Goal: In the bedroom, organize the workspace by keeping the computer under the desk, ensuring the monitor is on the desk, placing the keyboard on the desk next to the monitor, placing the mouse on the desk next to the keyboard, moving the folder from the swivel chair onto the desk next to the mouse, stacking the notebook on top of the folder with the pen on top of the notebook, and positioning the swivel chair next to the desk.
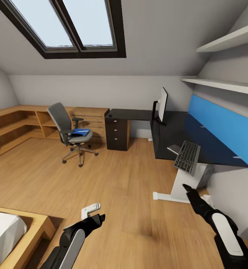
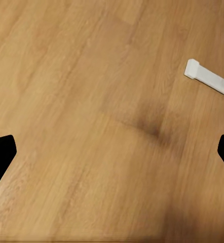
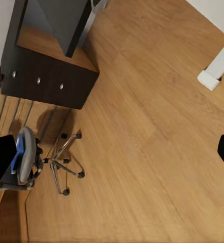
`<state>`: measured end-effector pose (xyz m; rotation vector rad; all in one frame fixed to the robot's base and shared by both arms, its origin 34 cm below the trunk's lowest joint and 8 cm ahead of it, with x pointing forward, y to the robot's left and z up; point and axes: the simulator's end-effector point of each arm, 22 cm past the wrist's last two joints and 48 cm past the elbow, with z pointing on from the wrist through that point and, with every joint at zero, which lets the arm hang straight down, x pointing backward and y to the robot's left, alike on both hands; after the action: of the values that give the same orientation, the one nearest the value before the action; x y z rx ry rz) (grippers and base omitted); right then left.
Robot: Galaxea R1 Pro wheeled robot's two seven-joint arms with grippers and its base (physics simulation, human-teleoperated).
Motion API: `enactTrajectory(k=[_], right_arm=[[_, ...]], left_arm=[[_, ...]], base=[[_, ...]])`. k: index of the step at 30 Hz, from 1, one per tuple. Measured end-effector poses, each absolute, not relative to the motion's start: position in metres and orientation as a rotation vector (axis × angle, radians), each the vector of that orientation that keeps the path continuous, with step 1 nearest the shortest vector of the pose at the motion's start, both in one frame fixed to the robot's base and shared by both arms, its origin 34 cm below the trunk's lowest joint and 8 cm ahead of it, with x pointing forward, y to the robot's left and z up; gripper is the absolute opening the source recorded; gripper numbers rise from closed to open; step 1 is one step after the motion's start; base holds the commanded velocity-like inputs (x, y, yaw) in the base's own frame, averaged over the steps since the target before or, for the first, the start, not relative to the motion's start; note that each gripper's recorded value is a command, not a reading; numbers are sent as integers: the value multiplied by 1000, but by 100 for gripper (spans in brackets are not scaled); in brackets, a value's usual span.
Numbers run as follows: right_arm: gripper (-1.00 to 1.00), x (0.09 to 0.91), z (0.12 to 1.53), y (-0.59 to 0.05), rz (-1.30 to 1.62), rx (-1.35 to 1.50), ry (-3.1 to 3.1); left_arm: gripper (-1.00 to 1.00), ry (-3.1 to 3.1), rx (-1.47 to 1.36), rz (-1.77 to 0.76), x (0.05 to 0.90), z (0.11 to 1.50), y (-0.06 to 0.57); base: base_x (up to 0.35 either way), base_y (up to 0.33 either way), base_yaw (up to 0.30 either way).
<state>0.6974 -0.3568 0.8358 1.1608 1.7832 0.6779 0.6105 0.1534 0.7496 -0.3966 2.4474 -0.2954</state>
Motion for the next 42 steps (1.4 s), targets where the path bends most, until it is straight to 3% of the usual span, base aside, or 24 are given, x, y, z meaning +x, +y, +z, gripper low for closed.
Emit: enactTrajectory(k=[42], right_arm=[[100, 698, 769, -353, 693, 1132, 1779]], left_arm=[[100, 2456, -397, -288, 607, 677, 154]], base=[[0, 0, 0]])
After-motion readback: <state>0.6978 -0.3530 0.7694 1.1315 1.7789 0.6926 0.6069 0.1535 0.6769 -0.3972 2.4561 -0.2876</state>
